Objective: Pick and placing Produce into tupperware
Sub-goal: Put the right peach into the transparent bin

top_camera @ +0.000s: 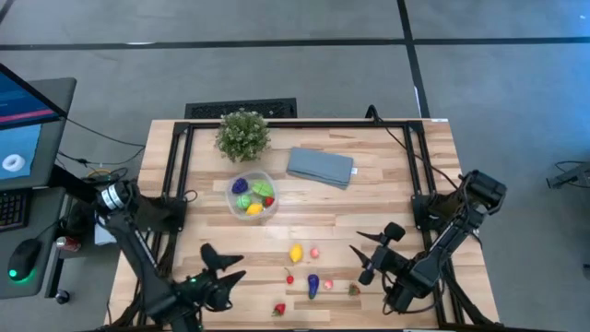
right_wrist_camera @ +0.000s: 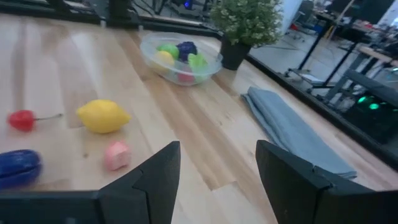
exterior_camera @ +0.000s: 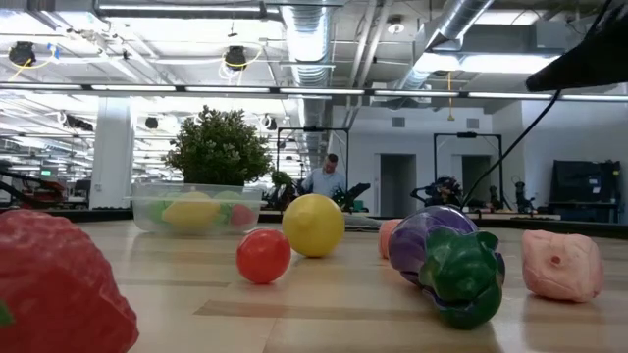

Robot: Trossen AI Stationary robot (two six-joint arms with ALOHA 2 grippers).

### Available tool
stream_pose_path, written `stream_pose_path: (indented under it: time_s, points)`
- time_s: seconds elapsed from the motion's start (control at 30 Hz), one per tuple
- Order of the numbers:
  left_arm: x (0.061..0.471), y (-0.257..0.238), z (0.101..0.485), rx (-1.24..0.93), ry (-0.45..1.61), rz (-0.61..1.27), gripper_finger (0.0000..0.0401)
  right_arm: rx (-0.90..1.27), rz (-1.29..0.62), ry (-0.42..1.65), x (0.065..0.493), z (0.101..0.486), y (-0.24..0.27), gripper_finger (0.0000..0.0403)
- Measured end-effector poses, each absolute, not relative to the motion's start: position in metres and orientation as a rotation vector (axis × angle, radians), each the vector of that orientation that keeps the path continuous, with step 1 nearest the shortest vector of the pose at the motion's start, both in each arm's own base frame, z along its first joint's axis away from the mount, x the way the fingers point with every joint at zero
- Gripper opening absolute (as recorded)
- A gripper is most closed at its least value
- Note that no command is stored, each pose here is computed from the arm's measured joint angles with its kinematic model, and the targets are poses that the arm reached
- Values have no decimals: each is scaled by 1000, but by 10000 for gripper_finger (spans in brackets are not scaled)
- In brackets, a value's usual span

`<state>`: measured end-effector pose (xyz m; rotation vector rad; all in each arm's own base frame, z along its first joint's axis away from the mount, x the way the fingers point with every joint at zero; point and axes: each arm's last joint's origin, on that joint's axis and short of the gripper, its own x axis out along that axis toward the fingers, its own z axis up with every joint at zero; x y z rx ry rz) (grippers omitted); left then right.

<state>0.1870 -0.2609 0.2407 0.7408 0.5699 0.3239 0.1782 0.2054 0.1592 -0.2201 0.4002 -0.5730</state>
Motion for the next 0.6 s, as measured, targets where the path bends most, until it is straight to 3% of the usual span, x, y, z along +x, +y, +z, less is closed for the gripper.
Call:
stream_pose_path:
  time_s: [0.27,0.47,0.6]
  points:
    - [164,-250,196,584,492,379,231,-268,-623,430,192,159,194,234]
    - [179,-242,188,568,609,380,231,-280,-636,457,194,162,188,234]
    - [194,-236,187,496,642,402,231,-297,-605,591,192,167,184,234]
